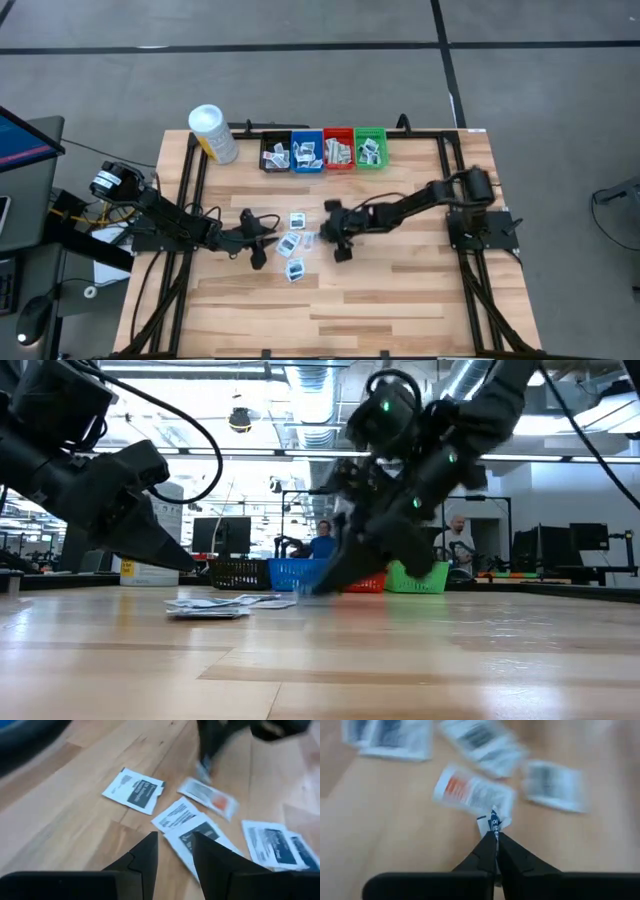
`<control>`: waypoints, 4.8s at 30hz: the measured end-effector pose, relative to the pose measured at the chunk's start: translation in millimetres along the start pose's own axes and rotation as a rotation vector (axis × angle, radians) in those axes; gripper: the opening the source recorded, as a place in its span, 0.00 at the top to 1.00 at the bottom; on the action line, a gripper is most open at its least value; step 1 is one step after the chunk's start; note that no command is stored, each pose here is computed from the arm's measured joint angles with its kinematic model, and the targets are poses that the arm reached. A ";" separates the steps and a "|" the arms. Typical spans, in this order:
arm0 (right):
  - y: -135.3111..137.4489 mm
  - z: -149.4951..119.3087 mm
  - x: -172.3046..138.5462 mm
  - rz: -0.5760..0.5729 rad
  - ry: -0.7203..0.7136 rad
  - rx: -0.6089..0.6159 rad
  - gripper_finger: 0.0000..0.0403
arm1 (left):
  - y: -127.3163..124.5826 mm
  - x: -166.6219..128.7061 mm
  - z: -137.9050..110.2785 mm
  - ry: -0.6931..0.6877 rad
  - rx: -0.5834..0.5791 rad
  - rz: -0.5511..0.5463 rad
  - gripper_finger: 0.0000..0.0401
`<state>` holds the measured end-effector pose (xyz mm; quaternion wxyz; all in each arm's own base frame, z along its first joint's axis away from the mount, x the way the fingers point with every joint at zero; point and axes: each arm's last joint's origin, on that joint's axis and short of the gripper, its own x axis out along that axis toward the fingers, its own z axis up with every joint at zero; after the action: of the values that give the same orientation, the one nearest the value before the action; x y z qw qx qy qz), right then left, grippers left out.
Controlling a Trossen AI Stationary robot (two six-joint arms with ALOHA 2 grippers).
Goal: Pick & Place First Aid Supplies
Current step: Put the blue alcohol pad into the green bin
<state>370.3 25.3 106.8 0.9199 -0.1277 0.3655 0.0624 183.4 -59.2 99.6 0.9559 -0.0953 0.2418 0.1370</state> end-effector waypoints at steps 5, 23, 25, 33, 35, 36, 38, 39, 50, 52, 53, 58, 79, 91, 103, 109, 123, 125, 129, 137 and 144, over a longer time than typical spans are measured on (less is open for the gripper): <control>-25.1 26.3 -52.0 -0.181 0.012 -0.042 0.99 | 2.3 0.2 0.3 -0.017 0.076 0.040 0.71; -157.0 -25.3 -163.9 -0.477 0.246 0.235 1.00 | 55.4 18.2 27.3 -0.027 0.260 0.254 0.71; -172.1 -37.9 -163.9 -0.454 0.247 0.264 1.00 | 65.7 20.0 30.9 -0.020 0.251 0.257 0.71; -215.9 -90.3 -153.0 -0.463 0.319 0.389 1.00 | 95.4 23.2 37.4 0.009 0.270 0.268 0.71; -219.7 -98.7 -149.1 -0.459 0.341 0.407 1.00 | 101.1 23.7 39.5 0.011 0.283 0.274 0.71; -220.7 -102.1 -147.8 -0.455 0.352 0.411 1.00 | 104.5 23.8 42.0 0.007 0.289 0.288 0.71; -223.4 -105.9 -146.7 -0.458 0.359 0.407 1.00 | 112.1 23.4 48.1 -0.005 0.308 0.326 0.71; -224.2 -106.8 -146.5 -0.459 0.360 0.402 1.00 | 116.3 22.3 51.2 -0.013 0.318 0.347 0.71; -226.3 -105.0 -146.3 -0.474 0.341 0.384 0.97 | 140.5 -6.1 90.3 -0.210 0.440 0.392 0.71; -226.0 -104.7 -146.1 -0.475 0.342 0.383 0.96 | 143.7 -12.7 95.3 -0.252 0.455 0.379 0.71; -226.1 -104.6 -146.1 -0.476 0.341 0.383 0.95 | 145.2 -15.6 97.2 -0.270 0.459 0.373 0.71; -226.4 -104.1 -146.0 -0.480 0.335 0.385 0.93 | 152.9 -27.4 103.8 -0.327 0.490 0.380 0.71; -211.7 -84.0 -141.8 -0.513 0.340 0.355 0.67 | 157.3 -33.1 107.8 -0.401 0.482 0.122 0.71; -137.8 -9.2 -117.6 -0.335 0.110 0.207 0.70 | 130.0 -25.1 99.1 -0.345 0.360 -0.246 0.71; -50.7 30.1 -48.4 -0.115 -0.145 0.182 0.71 | 80.8 -19.3 86.4 -0.233 0.314 -0.528 0.71; -2.3 37.1 -15.0 -0.014 -0.179 0.153 0.71 | 59.0 -21.1 57.0 -0.150 0.211 -0.545 0.71; 52.7 61.3 47.2 0.101 -0.169 0.222 0.71 | 17.9 -43.4 13.8 -0.168 0.073 -0.546 0.71; 54.4 63.6 52.1 0.118 -0.163 0.264 0.71 | 14.5 -45.5 13.4 -0.177 0.077 -0.555 0.71; 63.5 66.6 52.9 0.150 -0.167 0.256 0.71 | 11.6 -47.3 11.5 -0.171 0.087 -0.570 0.71; 71.0 64.2 52.1 0.105 -0.132 0.218 0.71 | 11.2 -47.6 11.2 -0.181 0.101 -0.554 0.71; 57.8 56.2 54.6 0.011 -0.065 0.233 0.71 | 11.1 -47.6 11.3 -0.183 0.109 -0.554 0.71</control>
<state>434.8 97.7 97.6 0.9395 -0.0161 0.3409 0.0285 144.6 -56.1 131.3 0.9784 -0.0937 0.1264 -0.1342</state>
